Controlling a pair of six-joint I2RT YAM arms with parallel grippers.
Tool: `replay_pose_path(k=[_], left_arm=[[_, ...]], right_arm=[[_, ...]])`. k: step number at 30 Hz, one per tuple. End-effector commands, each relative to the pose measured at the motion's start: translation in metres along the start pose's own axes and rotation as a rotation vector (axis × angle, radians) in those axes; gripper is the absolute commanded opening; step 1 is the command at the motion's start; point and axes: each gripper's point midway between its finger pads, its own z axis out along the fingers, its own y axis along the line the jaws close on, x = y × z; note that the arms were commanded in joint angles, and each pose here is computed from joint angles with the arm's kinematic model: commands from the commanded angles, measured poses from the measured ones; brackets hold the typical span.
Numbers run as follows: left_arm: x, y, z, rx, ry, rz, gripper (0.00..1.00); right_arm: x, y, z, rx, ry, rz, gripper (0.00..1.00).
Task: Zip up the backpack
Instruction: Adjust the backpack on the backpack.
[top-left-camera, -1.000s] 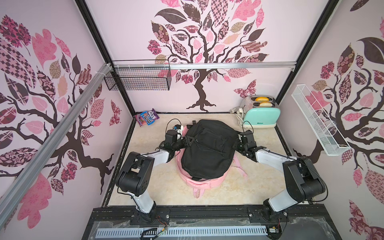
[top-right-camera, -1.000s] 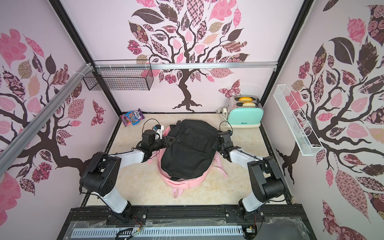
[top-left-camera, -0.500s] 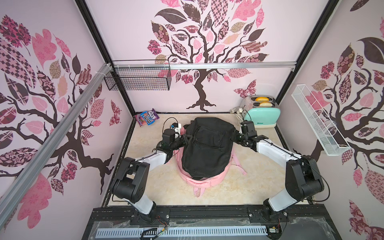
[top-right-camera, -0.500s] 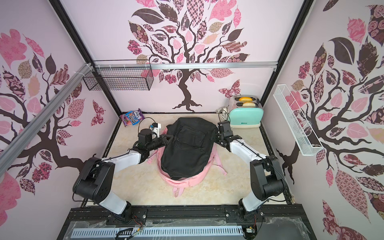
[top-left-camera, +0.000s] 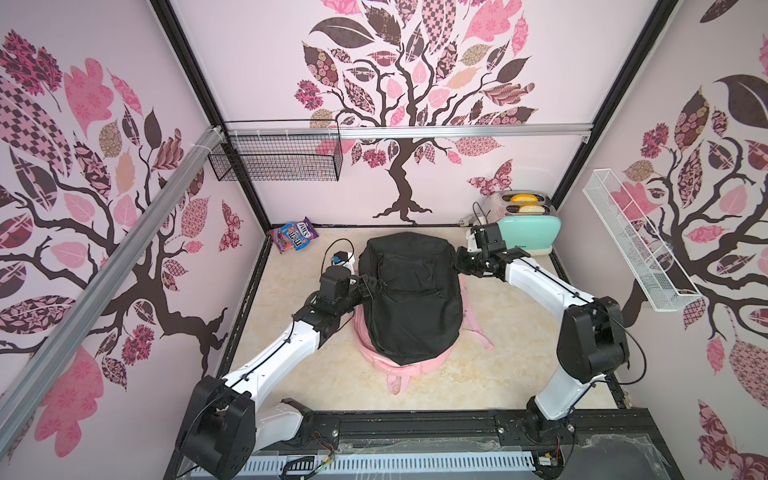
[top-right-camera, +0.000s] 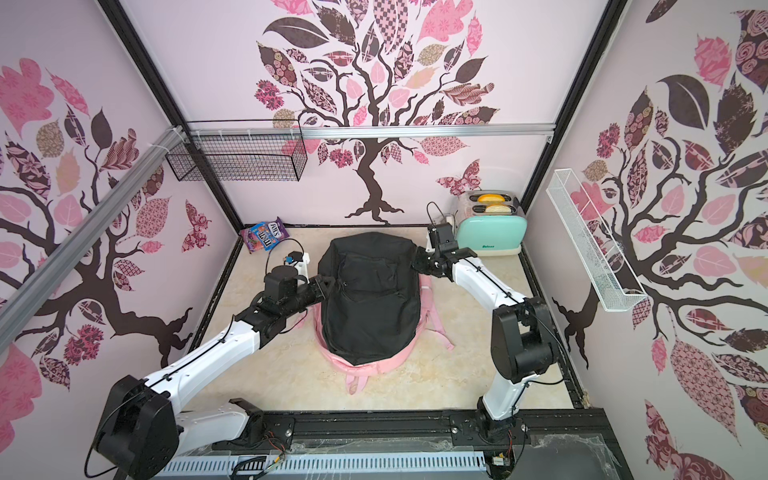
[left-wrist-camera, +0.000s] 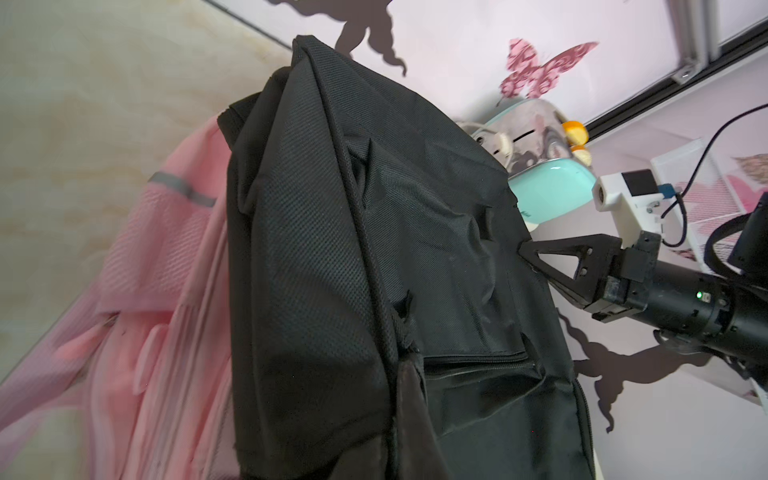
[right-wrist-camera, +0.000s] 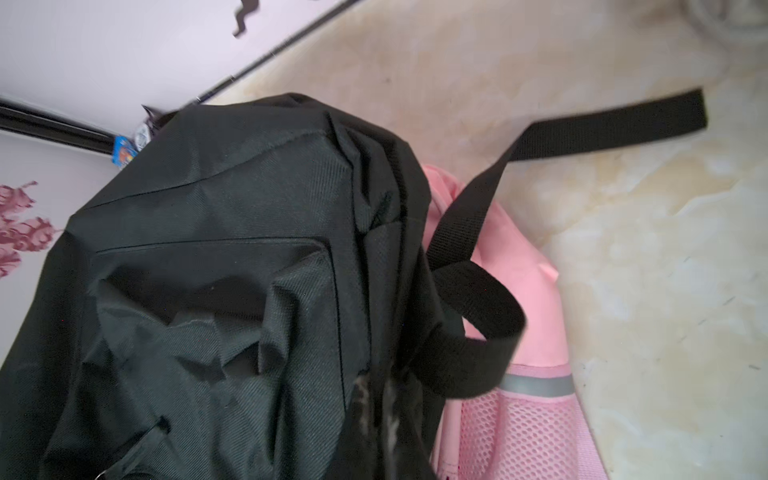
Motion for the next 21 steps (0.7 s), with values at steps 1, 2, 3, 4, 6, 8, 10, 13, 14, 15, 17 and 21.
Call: replay_pose_path(k=[1,2,3,4,6,8,10,13,14,15,17,21], left_arm=[[0.031,0.028,0.0,-0.095,0.074,-0.019,0.05],[0.037,0.035,0.001,-0.112,0.083,-0.026,0.1],[0.042,0.04,0.002,-0.119,0.091,-0.029,0.14],[0.047,0.045,0.002,-0.129,0.096,-0.034,0.22],[0.053,0.053,0.001,-0.151,0.098,-0.04,0.45],[0.056,0.059,-0.002,-0.168,0.098,-0.044,0.58],[0.054,0.059,-0.005,-0.166,0.089,-0.052,0.68],[0.049,0.058,-0.01,-0.158,0.063,-0.058,0.77],[0.047,0.057,-0.012,-0.151,0.055,-0.058,0.79],[0.044,0.057,-0.014,-0.145,0.047,-0.062,0.81],[0.039,0.055,-0.016,-0.115,0.034,-0.072,0.84],[0.033,0.056,-0.015,-0.058,0.032,-0.102,0.88]], right_arm=[[0.007,-0.003,0.012,0.013,0.039,-0.01,0.0],[0.008,-0.006,0.016,0.024,0.044,-0.01,0.0],[0.01,-0.009,0.019,0.035,0.052,-0.007,0.0],[0.009,-0.011,0.019,0.047,0.048,-0.006,0.0],[0.009,-0.014,0.018,0.063,0.049,-0.004,0.05],[0.007,-0.015,0.014,0.082,0.037,-0.005,0.29],[0.004,-0.017,0.005,0.106,0.024,-0.004,0.45],[-0.003,-0.015,-0.014,0.125,-0.02,-0.009,0.66],[-0.006,-0.014,-0.023,0.13,-0.038,-0.013,0.7],[-0.008,-0.013,-0.03,0.137,-0.05,-0.014,0.73],[-0.011,-0.011,-0.051,0.148,-0.09,-0.022,0.75],[-0.009,0.001,-0.082,0.103,-0.129,-0.042,0.75]])
